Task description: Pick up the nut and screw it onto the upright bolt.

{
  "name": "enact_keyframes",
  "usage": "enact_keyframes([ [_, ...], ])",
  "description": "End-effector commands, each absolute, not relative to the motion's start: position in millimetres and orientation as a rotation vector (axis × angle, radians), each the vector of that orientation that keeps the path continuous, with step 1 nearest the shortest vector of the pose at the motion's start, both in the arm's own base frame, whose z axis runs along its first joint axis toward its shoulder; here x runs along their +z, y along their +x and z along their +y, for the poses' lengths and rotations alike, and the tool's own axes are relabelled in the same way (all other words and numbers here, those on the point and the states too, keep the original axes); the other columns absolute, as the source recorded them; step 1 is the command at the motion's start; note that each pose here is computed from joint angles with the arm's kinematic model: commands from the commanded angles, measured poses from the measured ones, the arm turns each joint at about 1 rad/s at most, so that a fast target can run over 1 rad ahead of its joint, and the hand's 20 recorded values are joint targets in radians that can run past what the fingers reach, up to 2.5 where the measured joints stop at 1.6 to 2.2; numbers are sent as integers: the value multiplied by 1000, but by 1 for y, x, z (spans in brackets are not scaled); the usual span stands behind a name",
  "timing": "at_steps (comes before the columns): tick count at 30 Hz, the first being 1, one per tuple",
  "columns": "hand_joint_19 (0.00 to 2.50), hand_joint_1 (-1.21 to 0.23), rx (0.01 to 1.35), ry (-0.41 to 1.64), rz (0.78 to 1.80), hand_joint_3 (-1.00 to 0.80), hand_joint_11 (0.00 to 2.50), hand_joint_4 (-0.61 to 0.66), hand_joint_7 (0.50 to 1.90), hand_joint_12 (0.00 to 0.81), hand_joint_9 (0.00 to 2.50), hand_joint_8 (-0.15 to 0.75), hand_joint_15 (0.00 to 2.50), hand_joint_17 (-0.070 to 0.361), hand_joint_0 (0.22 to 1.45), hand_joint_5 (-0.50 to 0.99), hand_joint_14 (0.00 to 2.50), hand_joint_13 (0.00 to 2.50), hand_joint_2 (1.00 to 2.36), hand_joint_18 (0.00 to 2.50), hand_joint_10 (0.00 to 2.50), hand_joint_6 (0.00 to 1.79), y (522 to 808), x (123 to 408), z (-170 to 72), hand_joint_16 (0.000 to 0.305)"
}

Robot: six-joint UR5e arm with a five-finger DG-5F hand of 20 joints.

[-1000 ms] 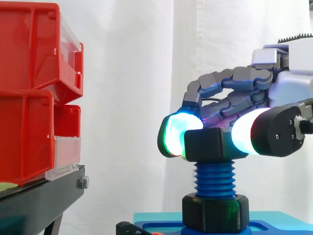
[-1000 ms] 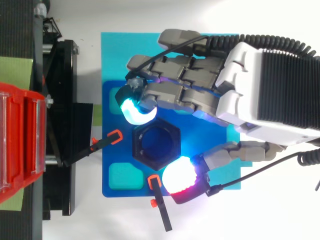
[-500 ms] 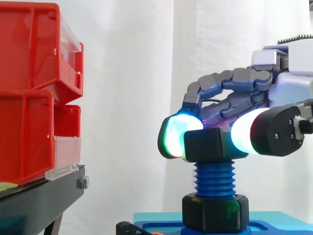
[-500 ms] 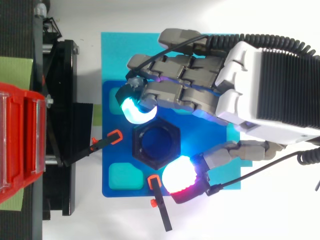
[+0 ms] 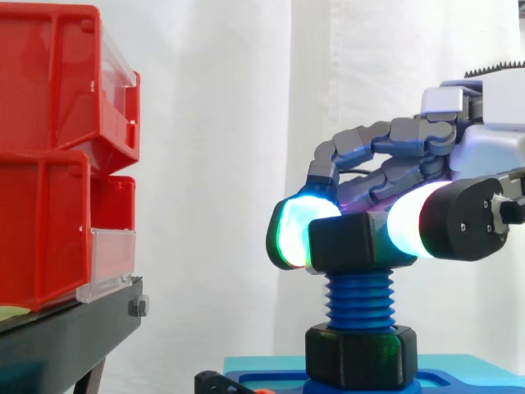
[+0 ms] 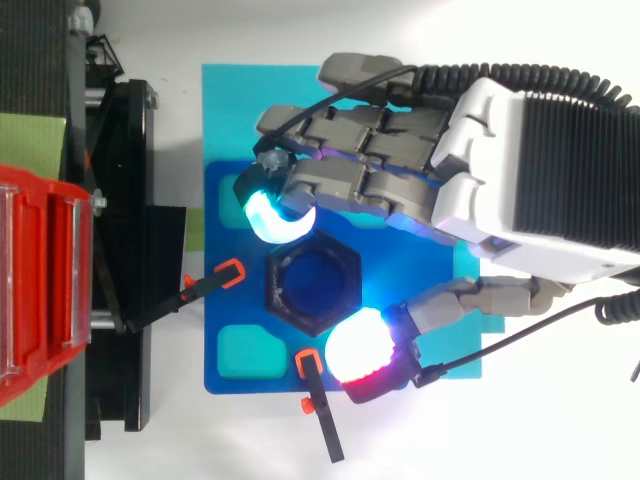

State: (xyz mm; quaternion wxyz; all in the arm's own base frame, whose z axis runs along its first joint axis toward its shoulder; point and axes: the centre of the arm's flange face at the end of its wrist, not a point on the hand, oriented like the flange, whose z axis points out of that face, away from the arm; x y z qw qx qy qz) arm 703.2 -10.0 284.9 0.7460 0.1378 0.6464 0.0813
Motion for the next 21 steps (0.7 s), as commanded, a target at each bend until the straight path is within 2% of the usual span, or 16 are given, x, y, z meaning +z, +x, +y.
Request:
enact_keyframes([
  [1, 33, -594, 177, 301, 1419, -500, 0, 270, 1166, 237, 579, 266, 0, 59, 503, -158, 0, 655, 1000, 501, 0, 501, 703, 284, -10, 26],
  [8, 37, -596, 177, 301, 1419, -500, 0, 275, 1167, 235, 579, 266, 0, 60, 502, -157, 0, 654, 1000, 502, 0, 501, 703, 284, -10, 26],
  [13, 31, -597, 169, 304, 1445, -500, 0, 270, 1162, 236, 581, 266, 0, 60, 502, -157, 0, 653, 1000, 503, 0, 501, 706, 263, -11, 27],
  [21, 33, -597, 174, 301, 1444, -500, 0, 265, 1166, 237, 579, 267, 0, 60, 502, -157, 0, 653, 1000, 505, 0, 501, 706, 264, -12, 27],
])
